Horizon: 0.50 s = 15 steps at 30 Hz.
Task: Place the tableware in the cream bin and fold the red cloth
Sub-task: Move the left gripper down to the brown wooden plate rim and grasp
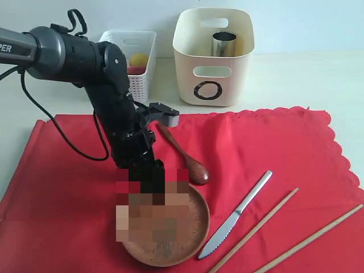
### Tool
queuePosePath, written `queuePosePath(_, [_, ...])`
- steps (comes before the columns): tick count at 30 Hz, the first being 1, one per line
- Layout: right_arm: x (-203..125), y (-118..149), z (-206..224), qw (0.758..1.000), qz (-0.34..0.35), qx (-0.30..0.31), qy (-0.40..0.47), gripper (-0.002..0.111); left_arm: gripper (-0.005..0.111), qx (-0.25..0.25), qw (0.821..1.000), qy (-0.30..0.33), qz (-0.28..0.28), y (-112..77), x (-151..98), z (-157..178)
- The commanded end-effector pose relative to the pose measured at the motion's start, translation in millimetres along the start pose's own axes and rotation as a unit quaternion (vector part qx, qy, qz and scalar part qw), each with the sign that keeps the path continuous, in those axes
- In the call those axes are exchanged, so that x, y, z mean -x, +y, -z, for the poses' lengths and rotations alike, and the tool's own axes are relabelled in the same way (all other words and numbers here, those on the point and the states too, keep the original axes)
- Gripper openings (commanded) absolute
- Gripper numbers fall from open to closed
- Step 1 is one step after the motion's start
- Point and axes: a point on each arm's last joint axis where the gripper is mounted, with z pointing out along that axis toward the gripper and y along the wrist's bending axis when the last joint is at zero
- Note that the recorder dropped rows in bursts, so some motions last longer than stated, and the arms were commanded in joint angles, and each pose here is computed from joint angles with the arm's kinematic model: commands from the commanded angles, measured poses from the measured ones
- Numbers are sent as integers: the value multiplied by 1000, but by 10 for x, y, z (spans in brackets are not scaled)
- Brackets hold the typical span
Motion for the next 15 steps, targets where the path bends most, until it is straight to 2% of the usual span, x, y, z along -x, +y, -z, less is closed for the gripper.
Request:
queuePosePath(1, [-4, -1, 1, 1000, 4, 1, -5, 0, 50, -2, 1000, 8, 4, 36, -28, -137])
queuePosePath(8, [-4, -1, 1, 1000, 4, 1, -5, 0, 0, 2, 1000, 3, 4, 45, -19, -139])
queuePosePath(15, [-4, -1, 1, 1000, 4, 1, -5, 0, 0, 1, 1000, 5, 3, 42, -21, -135])
